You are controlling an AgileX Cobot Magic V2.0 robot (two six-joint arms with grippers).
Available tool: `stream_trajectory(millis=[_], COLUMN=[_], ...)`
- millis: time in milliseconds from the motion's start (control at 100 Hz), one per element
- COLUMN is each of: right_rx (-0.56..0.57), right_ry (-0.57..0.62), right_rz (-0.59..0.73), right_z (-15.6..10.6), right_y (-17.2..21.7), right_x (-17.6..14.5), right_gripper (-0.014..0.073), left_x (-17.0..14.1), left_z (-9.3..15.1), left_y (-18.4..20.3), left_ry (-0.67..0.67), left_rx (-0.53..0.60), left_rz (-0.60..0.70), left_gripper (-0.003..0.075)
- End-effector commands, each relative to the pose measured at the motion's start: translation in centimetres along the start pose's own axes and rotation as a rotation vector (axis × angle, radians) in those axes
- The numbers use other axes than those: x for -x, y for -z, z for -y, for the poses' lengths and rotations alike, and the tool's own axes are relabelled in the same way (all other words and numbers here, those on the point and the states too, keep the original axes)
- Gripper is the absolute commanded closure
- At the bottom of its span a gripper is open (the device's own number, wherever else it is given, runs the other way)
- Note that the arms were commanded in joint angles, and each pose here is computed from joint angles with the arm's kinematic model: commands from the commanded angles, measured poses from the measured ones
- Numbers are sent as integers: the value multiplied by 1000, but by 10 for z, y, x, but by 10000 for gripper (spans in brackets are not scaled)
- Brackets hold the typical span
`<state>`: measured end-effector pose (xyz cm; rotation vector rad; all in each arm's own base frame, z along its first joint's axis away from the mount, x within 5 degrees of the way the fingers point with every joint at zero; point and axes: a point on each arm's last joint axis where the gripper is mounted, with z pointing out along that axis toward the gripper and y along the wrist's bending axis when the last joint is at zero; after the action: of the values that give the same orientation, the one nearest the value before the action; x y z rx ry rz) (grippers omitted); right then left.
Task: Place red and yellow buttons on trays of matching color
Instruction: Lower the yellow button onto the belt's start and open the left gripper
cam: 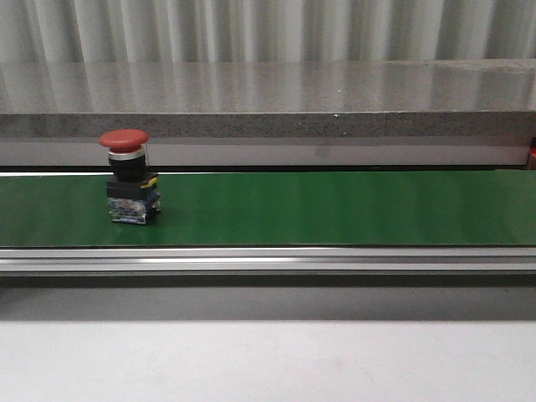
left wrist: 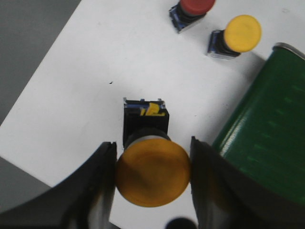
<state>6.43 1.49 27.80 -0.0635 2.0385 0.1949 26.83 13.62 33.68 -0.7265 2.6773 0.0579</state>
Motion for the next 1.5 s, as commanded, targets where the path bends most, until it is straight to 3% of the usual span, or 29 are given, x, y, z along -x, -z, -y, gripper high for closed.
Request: stream_trajectory(millis=[0, 450, 620, 1220, 1310, 1490], right_rx=[-4, -4, -4, -4, -4, -4], right_ry=[9, 9, 9, 9, 9, 9], right_rz=[79, 79, 79, 79, 79, 79], right_z=[0, 0, 0, 0, 0, 0], right_y=[4, 4, 4, 4, 4, 4], right_x=[12, 12, 12, 12, 12, 12], right_gripper=[662, 662, 662, 662, 662, 662], left_x=[3, -12, -12, -2, -2, -2], left_z=[19, 95, 103, 116, 116, 119], left_y=[30, 34, 32, -35, -37, -37], left_ry=[-57, -279, -299, -307, -306, -291], left_rx=[-42, -172, -185, -175, -178, -205], left_rz=[84, 89, 105, -105, -116, -108], left_gripper=[542, 542, 542, 534, 463, 216])
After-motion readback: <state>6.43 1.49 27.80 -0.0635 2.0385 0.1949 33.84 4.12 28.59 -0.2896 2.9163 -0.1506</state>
